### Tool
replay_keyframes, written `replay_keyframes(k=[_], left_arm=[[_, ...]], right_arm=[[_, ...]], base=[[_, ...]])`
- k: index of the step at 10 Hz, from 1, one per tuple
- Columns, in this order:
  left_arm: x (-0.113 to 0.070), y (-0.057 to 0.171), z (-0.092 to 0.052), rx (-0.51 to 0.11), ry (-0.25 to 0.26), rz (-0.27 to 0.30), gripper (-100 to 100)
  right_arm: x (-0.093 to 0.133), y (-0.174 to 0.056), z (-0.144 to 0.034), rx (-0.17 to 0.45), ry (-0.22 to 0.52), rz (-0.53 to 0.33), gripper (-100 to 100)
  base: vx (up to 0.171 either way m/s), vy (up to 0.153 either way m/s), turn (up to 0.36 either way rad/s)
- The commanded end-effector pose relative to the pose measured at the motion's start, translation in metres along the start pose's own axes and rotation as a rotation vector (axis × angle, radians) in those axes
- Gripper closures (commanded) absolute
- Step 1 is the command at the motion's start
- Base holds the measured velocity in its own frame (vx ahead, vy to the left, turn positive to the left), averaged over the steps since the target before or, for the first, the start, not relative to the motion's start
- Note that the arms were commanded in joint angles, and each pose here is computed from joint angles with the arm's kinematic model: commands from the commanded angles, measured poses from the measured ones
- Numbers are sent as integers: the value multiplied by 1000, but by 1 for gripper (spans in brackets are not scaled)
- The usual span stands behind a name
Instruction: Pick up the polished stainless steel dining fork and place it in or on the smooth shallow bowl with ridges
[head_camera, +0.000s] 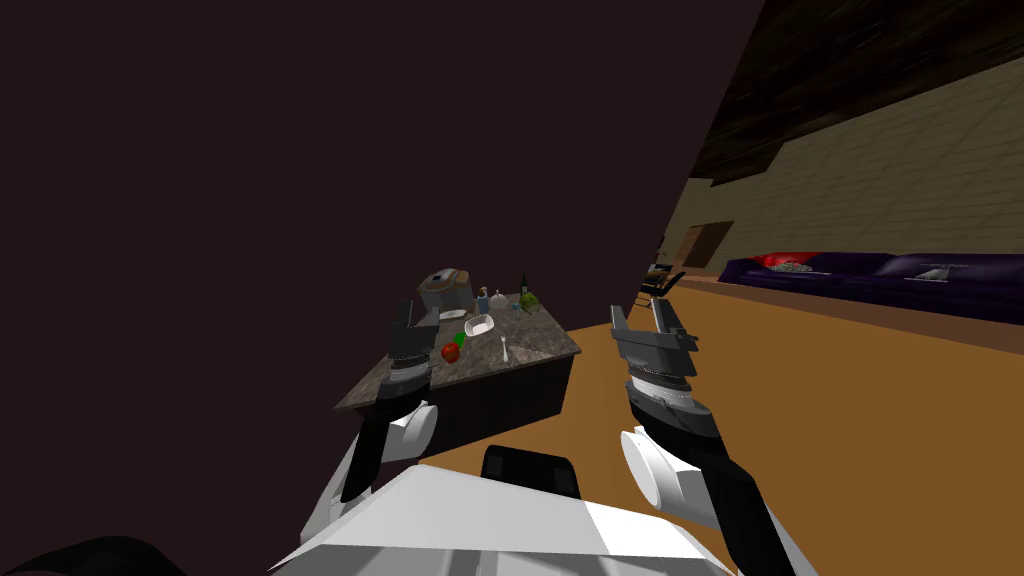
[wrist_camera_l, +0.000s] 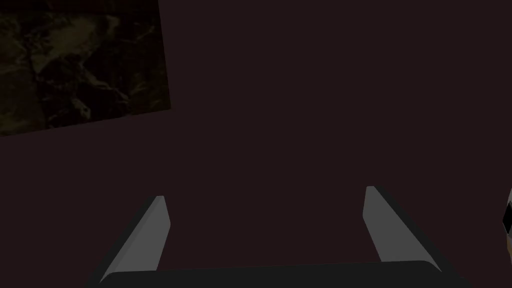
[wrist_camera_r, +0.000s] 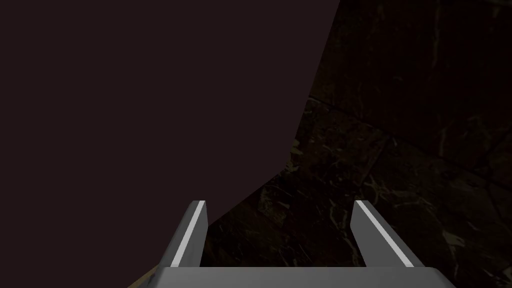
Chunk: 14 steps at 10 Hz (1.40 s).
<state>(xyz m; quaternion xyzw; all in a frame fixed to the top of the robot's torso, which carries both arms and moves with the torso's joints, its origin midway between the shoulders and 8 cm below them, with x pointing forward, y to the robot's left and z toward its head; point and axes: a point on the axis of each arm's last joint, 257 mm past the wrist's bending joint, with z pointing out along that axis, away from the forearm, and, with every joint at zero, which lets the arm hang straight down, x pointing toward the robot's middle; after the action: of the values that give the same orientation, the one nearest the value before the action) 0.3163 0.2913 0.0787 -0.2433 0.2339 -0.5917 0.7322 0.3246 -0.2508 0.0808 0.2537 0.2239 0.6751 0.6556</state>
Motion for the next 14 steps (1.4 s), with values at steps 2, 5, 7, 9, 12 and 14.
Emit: replay_keyframes(k=[2,5,7,9,12,14], left_arm=[[2,17,-3,-50,55,39,-100],[-1,46,-10,-136,113,98,-100],[-7,70,-17,-210,155,150,-100],[-17,96,-26,-291,198,210,-100],[-30,124,-38,-386,243,277,-100],[-38,138,-44,-433,266,312,-100]], right_arm=[[0,0,0,0,0,0,0],[0,0,0,0,0,0,0],[0,0,0,0,0,0,0],[0,0,0,0,0,0,0],[0,0,0,0,0,0,0],[0,0,0,0,0,0,0]], base=[[-13,-15,-87],[-16,-29,-107],[-27,-35,-136],[-24,-48,-158],[-13,-39,-129],[-8,-37,-140]])
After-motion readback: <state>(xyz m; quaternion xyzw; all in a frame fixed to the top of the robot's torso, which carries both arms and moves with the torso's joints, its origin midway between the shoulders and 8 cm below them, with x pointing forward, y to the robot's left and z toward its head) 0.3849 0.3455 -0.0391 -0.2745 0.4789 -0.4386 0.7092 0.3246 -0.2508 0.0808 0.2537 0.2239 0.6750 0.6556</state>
